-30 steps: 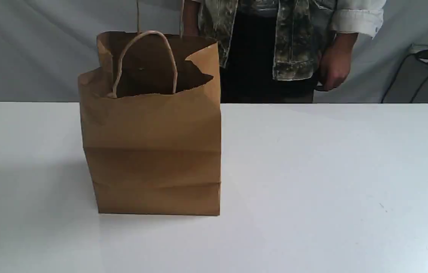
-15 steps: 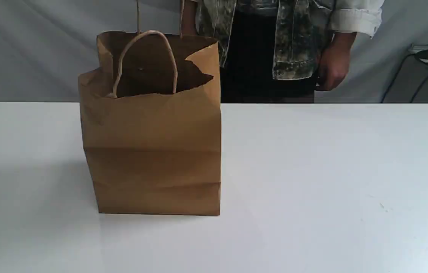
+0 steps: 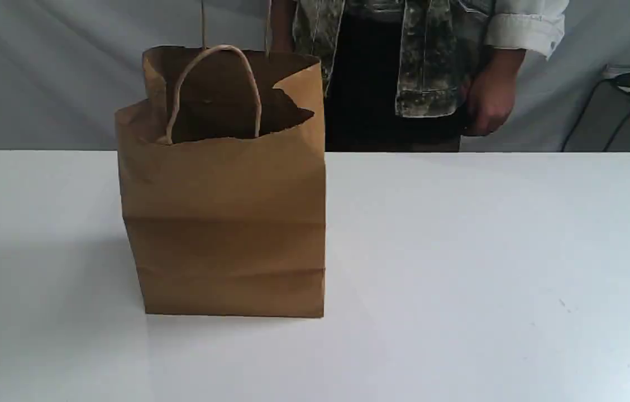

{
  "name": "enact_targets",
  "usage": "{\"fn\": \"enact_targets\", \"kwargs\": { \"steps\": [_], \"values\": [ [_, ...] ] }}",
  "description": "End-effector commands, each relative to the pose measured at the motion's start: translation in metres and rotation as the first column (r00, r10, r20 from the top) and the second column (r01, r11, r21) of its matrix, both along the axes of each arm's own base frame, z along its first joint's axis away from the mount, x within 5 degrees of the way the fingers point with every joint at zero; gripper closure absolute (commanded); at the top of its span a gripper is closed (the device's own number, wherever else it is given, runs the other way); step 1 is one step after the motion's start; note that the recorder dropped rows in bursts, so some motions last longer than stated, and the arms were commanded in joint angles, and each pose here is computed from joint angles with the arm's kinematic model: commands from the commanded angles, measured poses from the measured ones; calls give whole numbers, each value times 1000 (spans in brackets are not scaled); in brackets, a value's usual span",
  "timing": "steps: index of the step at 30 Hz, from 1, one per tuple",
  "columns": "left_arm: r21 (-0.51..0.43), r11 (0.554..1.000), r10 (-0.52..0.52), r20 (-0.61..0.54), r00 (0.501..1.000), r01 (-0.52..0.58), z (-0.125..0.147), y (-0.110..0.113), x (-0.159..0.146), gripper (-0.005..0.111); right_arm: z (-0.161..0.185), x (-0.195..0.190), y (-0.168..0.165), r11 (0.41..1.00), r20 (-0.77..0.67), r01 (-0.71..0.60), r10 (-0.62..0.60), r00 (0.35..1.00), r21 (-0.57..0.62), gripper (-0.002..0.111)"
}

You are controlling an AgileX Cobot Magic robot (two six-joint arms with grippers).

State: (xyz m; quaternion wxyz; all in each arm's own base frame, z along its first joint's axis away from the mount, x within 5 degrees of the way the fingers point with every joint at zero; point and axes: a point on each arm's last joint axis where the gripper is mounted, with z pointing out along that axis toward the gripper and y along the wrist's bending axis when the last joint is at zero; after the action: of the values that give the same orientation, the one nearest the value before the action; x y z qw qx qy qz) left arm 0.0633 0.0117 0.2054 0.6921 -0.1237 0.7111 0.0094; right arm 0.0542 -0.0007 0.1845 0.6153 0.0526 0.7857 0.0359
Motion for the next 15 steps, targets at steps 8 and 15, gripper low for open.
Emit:
{"fn": "enact_targets", "kwargs": {
  "steps": [8, 15],
  "values": [
    [-33, 999, 32, -119, 992, -36, -15, -1, -9, 92, -1, 0, 0, 1000, 3, -4, 4, 1000, 2, 97],
    [-38, 997, -67, -144, 987, 62, -17, -7, -9, 92, -1, 0, 0, 1000, 3, -4, 4, 1000, 2, 97]
  ]
}}
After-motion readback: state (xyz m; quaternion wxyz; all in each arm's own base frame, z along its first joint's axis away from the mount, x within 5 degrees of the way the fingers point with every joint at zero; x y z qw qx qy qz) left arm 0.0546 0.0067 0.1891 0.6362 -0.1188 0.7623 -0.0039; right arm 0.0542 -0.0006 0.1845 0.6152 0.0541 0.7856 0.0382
